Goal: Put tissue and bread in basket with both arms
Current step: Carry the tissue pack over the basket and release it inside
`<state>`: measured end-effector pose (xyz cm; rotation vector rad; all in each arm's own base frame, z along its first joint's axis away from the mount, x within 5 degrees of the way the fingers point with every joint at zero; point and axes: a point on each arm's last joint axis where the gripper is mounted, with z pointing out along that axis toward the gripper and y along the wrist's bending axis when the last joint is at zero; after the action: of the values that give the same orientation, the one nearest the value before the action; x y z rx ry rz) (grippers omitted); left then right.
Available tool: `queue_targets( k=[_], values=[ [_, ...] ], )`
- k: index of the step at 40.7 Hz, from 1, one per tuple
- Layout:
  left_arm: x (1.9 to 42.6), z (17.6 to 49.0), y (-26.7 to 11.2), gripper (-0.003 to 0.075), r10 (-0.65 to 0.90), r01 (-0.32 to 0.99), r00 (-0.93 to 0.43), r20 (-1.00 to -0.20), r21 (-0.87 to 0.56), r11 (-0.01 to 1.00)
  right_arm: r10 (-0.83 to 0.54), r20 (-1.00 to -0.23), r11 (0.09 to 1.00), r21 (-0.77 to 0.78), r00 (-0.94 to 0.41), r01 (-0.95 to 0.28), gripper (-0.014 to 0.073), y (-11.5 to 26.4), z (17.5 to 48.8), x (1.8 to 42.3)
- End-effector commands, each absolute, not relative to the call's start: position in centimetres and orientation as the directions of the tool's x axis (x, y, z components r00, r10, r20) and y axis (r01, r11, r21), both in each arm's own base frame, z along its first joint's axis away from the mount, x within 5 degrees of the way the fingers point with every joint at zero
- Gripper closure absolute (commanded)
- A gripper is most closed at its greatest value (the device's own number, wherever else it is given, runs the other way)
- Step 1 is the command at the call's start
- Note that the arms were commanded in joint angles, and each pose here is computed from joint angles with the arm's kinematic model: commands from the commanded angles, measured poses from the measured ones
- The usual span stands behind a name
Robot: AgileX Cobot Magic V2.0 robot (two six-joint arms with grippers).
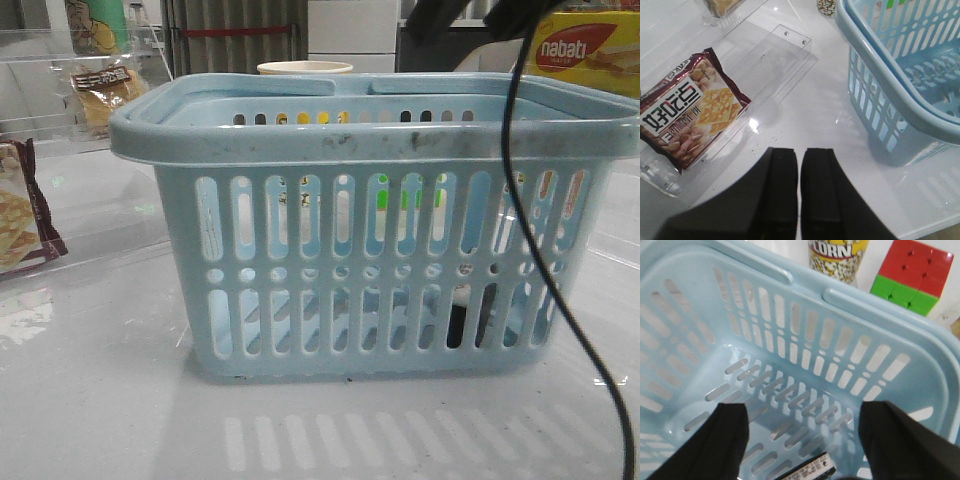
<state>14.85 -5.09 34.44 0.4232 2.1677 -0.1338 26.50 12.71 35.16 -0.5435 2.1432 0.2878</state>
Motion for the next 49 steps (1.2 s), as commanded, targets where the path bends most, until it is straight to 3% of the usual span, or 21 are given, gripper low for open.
queue_targets(
  k=[1, 5, 13, 17, 27, 49],
  values=[
    [15.1, 36.1, -5.3, 0.0559, 0.224, 0.351, -0.454, -0.862, 0.058, 0.935, -0.251, -0.901, 0.863, -0.043, -0.354, -0.504, 0.0024, 11.9, 39.0, 23.6],
    [15.2, 36.1, -5.4, 0.0505, 0.222, 0.351, -0.447, -0.866, 0.058, 0.935, -0.244, -0.912, 0.86, -0.046, -0.331, -0.508, 0.0024, 10.9, 39.1, 21.2],
    [16.1, 35.8, -5.7, 0.0246, 0.223, 0.352, -0.448, -0.866, 0.058, 0.934, -0.23, -0.925, 0.861, -0.049, -0.302, -0.506, 0.0024, 9.0, 38.3, 17.5],
    [17.4, 35.7, -6.1, 0.0163, 0.233, 0.351, -0.46, -0.857, 0.065, 0.934, -0.234, -0.923, 0.86, -0.049, -0.307, -0.507, 0.0024, 8.7, 38.0, 16.7],
    [23.2, 35.9, -7.5, 0.0149, 0.268, 0.335, -0.498, -0.825, 0.101, 0.937, -0.248, -0.91, 0.858, -0.047, -0.333, -0.512, 0.0024, 8.7, 37.7, 16.6],
    [40.2, 36.0, -4.7, 0.0151, 0.054, 0.122, -0.551, -0.833, -0.016, 0.992, -0.248, -0.91, 0.858, -0.047, -0.333, -0.512, 0.0024, 8.7, 37.7, 16.6]
  ],
)
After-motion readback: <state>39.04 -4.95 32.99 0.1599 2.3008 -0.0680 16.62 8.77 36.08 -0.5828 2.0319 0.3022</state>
